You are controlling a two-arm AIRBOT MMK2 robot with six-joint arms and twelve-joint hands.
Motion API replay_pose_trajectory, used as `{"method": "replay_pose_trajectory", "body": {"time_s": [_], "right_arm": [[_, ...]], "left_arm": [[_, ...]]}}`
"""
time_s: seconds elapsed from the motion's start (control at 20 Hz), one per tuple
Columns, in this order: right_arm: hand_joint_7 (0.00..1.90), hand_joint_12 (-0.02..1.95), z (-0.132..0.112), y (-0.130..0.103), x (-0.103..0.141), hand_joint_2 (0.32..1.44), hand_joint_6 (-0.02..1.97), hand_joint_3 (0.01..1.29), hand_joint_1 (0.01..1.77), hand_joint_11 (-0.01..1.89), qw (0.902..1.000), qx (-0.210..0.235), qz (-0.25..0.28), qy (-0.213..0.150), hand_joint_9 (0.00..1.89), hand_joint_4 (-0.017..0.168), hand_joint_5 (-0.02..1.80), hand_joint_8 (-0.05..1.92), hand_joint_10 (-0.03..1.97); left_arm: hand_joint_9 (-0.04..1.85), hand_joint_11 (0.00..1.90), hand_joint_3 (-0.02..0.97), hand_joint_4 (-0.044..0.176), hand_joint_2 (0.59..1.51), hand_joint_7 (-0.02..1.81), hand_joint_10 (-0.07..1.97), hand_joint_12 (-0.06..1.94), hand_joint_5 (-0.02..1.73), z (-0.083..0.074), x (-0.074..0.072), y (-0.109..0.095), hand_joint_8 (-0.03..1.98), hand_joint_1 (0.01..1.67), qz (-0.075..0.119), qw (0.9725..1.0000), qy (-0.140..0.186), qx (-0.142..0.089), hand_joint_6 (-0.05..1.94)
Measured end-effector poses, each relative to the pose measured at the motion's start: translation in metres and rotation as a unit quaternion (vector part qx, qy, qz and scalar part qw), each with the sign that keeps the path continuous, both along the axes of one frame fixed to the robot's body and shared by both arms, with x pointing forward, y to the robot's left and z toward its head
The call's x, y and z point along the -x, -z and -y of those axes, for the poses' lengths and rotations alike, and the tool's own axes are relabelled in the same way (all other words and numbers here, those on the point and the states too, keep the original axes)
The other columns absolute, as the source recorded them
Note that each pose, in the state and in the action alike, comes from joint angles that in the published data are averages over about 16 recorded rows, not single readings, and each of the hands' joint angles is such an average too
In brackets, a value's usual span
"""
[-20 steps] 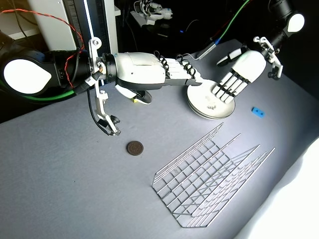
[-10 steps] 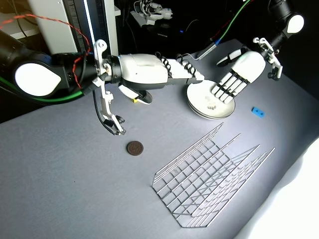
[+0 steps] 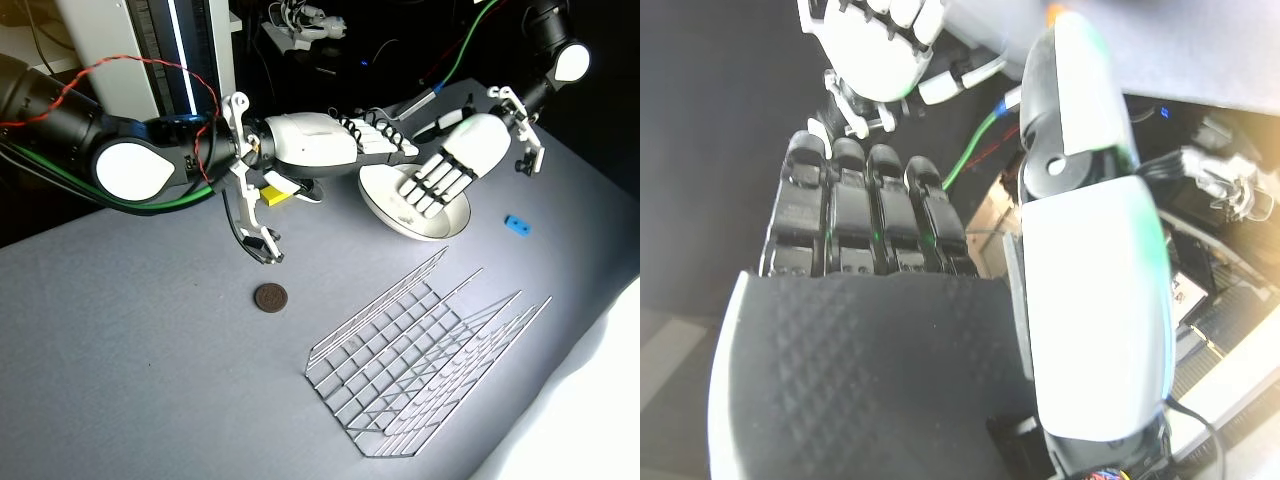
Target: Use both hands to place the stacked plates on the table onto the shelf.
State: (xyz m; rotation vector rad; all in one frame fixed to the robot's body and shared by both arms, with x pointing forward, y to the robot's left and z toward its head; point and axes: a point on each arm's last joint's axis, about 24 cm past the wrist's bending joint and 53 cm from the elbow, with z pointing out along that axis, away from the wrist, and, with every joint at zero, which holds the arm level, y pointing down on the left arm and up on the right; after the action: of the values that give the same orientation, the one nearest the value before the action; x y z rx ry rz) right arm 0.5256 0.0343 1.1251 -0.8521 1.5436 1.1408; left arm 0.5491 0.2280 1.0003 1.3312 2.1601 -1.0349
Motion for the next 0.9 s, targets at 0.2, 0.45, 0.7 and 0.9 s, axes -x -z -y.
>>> {"method": "replay_pose_trajectory", "body": {"time_s": [0.2,0.45,0.7,0.9], "right_arm": [[0.02,0.11,-0.013,0.010,-0.006,1.02,0.02,0.01,1.19,0.03,0.9999,0.004,0.009,0.001,0.03,0.005,0.04,0.01,0.00],[0.09,0.43,-0.029,0.023,-0.018,1.02,0.02,0.01,1.21,0.03,0.9999,0.005,0.013,0.010,0.10,0.005,0.11,0.01,0.01],[0.27,0.84,-0.044,0.033,-0.028,1.03,0.02,0.01,1.21,0.06,0.9997,0.000,0.013,0.019,0.28,0.005,0.27,0.01,0.04],[0.50,1.11,-0.053,0.039,-0.034,1.05,0.11,0.01,1.20,0.19,0.9996,-0.008,0.008,0.026,0.51,0.004,0.46,0.04,0.08]], "left_arm": [[0.02,0.01,0.010,-0.003,1.091,-0.01,0.01,0.00,0.00,0.011,0.001,0.000,-0.02,0.02,0.000,1.0000,0.004,0.004,-0.01],[0.02,0.01,0.010,-0.002,1.086,-0.01,0.02,0.00,-0.01,0.014,0.002,-0.001,-0.02,0.02,0.001,1.0000,0.003,0.005,-0.01],[0.02,0.01,0.010,-0.002,1.078,-0.01,0.01,0.00,-0.01,0.014,0.001,-0.001,-0.02,0.02,0.002,1.0000,0.003,0.004,-0.01],[0.02,0.01,0.010,-0.003,1.073,-0.01,0.02,0.00,-0.01,0.014,0.001,-0.001,-0.02,0.02,0.002,1.0000,0.004,0.004,-0.01]]}}
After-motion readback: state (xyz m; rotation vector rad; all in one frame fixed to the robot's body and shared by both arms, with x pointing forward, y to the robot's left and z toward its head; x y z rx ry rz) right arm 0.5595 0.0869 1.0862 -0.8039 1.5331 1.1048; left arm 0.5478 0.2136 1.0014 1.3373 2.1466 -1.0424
